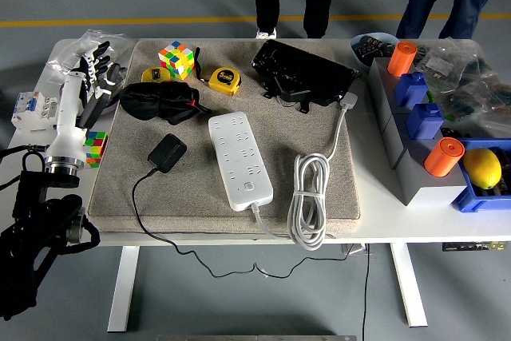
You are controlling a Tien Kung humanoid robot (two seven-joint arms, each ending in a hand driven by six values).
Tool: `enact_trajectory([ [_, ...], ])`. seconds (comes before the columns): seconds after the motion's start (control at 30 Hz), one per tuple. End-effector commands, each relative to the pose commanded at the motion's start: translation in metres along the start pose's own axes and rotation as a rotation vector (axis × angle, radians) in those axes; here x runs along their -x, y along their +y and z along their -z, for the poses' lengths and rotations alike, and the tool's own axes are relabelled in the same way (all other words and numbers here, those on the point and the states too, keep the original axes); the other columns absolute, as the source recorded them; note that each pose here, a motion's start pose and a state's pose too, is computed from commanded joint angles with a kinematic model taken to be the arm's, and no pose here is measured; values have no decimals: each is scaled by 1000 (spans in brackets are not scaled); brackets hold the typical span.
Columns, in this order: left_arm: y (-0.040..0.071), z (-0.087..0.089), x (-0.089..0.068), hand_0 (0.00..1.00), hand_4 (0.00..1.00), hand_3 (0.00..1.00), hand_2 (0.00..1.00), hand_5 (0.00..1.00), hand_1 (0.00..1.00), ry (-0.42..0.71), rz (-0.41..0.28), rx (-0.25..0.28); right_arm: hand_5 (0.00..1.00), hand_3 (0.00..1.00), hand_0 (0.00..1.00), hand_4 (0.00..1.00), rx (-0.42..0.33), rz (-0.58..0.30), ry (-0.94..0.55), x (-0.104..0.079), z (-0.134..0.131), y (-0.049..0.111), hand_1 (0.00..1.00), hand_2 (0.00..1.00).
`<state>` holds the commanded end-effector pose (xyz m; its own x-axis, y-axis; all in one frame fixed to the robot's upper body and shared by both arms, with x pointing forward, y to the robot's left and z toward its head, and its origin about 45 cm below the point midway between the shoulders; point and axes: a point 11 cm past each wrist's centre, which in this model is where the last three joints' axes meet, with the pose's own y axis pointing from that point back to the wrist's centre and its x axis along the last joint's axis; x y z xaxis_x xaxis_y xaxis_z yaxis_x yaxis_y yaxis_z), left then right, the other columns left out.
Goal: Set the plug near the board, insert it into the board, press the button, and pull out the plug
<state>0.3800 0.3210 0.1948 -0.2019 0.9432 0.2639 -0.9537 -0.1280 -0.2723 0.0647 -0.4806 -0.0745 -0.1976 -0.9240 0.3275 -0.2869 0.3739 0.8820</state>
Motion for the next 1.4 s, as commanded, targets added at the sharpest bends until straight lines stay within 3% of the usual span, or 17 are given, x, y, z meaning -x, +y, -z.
enact_trajectory([
  [0.1,-2,3,-10,681,904,713,729,713,709,38,-41,-26,413,551,605,948,-3,0,0,1,2,0,638,636],
  [0.13,-2,5,-12,598,864,667,660,611,644,47,-47,-38,416,551,604,949,-4,0,-1,1,3,-1,638,636],
  [0.5,-6,5,-33,591,855,646,650,605,632,105,-110,-57,418,550,604,949,-7,-5,-3,1,7,-1,638,636],
  [0.53,-7,5,-34,556,844,618,605,591,605,113,-112,-62,424,550,604,948,-6,-6,-4,1,7,-2,638,636],
  [0.77,-10,5,-42,552,834,612,601,577,597,135,-101,-91,424,550,603,948,-15,-8,-5,1,11,-2,638,637],
  [1.4,-14,-4,-48,528,815,595,573,538,570,135,-98,-94,433,549,602,946,-19,-5,-11,4,14,-3,638,638],
])
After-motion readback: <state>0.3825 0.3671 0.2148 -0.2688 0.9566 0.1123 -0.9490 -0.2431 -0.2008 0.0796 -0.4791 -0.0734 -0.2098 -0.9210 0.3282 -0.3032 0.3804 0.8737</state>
